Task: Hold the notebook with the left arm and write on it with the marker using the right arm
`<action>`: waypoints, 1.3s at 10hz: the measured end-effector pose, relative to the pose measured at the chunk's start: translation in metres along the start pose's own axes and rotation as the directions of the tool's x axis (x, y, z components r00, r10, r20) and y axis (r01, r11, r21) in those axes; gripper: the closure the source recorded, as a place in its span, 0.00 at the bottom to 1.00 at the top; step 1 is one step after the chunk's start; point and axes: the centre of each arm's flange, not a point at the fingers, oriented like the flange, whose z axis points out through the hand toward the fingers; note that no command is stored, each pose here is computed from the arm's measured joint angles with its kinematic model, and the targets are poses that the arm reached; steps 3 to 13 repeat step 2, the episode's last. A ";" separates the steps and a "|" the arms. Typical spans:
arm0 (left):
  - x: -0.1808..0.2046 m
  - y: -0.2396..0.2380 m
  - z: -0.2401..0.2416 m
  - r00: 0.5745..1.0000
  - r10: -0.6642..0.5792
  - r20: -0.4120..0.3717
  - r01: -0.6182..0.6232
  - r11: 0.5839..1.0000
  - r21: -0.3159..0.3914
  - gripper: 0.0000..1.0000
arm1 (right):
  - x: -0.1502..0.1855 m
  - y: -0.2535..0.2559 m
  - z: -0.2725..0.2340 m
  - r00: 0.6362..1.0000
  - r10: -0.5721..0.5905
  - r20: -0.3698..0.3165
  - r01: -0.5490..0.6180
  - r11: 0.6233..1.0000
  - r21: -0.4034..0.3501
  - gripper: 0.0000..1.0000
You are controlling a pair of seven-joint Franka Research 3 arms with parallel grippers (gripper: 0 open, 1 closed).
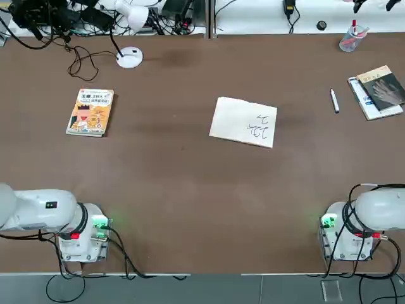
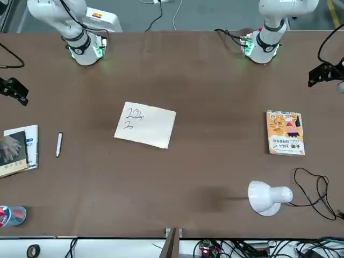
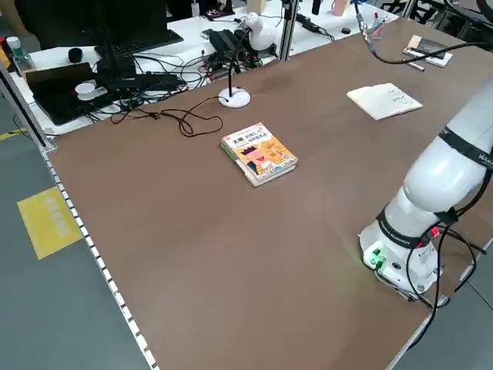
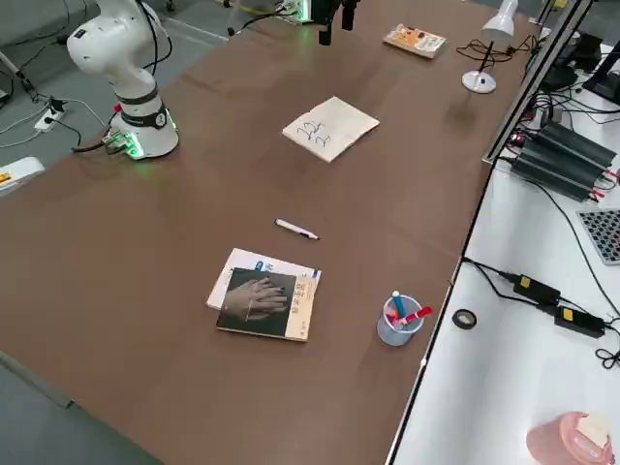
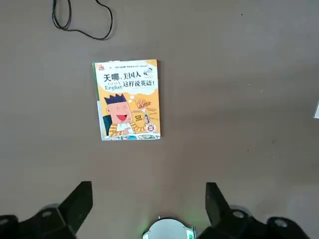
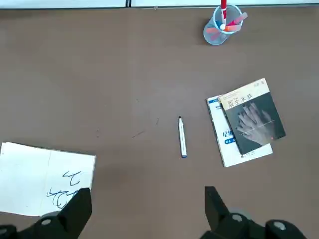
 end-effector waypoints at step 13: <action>0.002 0.000 0.002 1.000 0.001 0.005 -0.001 1.000 -0.001 0.00 | 0.000 0.000 0.000 1.000 0.000 0.000 0.000 1.000 0.001 0.00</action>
